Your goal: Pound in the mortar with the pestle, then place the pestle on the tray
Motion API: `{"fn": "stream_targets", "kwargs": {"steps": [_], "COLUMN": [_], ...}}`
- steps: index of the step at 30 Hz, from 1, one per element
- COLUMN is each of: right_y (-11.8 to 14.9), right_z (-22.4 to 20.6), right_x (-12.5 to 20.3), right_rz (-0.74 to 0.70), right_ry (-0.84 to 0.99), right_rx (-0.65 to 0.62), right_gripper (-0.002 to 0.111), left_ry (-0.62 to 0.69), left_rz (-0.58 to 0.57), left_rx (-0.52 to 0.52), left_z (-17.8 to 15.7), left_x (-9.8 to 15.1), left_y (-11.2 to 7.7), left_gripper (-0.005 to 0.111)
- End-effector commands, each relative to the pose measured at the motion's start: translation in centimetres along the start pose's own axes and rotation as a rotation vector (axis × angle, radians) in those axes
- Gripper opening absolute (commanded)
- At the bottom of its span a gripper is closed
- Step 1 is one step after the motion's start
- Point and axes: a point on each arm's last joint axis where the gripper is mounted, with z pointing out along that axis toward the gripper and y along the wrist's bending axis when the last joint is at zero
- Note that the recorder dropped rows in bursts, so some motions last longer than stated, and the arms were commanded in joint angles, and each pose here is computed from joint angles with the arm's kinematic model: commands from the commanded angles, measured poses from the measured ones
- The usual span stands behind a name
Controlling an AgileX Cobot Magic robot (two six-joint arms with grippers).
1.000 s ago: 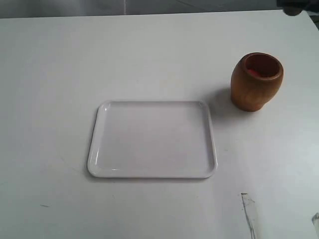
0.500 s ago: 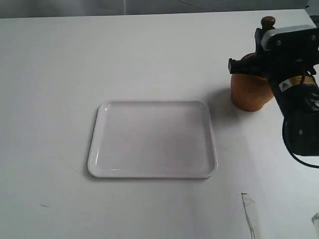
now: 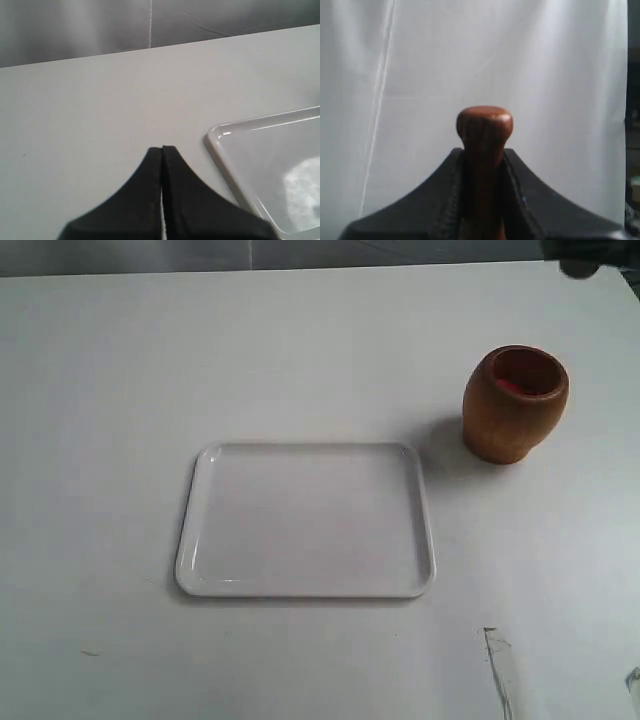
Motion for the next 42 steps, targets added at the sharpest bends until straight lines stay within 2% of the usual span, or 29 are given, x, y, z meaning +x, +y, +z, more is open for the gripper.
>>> {"fn": "stream_targets", "kwargs": {"steps": [1, 2, 3, 5, 8, 10, 12, 15, 17, 22, 27, 37, 42], "right_y": [1.4, 1.5, 1.8, 2.0, 1.9, 1.7, 1.4, 0.7, 0.2, -0.3, 0.4, 2.1, 2.2], "right_z": [0.7, 0.7, 0.4, 0.0, 0.0, 0.4, 0.8, 0.5, 0.2, 0.2, 0.9, 0.6, 0.4], "right_x": [6.8, 8.0, 10.7, 13.1, 13.3, 11.7, 8.6, 1.7, -0.7, -1.6, 1.8, 12.8, 14.0], "right_rz": [-0.052, -0.05, -0.061, -0.075, -0.083, -0.067, -0.038, 0.007, 0.029, -0.01, -0.067, -0.126, -0.14], "right_ry": [0.245, 0.284, 0.369, 0.435, 0.408, 0.336, 0.232, -0.012, -0.096, -0.041, 0.108, 0.447, 0.457], "right_rx": [-0.033, -0.028, -0.018, -0.011, -0.002, 0.012, 0.013, -0.017, -0.008, 0.018, 0.006, -0.019, -0.015], "right_gripper": [0.0, 0.0, 0.0, 0.0, 0.0, 0.0, 0.0, 0.0, 0.0, 0.0, 0.0, 0.0, 0.0], "left_ry": [-0.007, -0.007, -0.007, -0.007, -0.007, -0.007, -0.007, -0.007, -0.007, -0.007, -0.007, -0.007, -0.007], "left_rz": [-0.012, -0.012, -0.012, -0.012, -0.012, -0.012, -0.012, -0.012, -0.012, -0.012, -0.012, -0.012, -0.012], "left_rx": [0.008, 0.008, 0.008, 0.008, 0.008, 0.008, 0.008, 0.008, 0.008, 0.008, 0.008, 0.008, 0.008], "left_z": [0.0, 0.0, 0.0, 0.0, 0.0, 0.0, 0.0, 0.0, 0.0, 0.0, 0.0, 0.0, 0.0], "left_x": [0.0, 0.0, 0.0, 0.0, 0.0, 0.0, 0.0, 0.0, 0.0, 0.0, 0.0, 0.0, 0.0], "left_y": [-0.1, -0.1, -0.1, -0.1, -0.1, -0.1, -0.1, -0.1, -0.1, -0.1, -0.1, -0.1, -0.1], "left_gripper": [0.0, 0.0, 0.0, 0.0, 0.0, 0.0, 0.0, 0.0, 0.0, 0.0, 0.0, 0.0, 0.0]}}
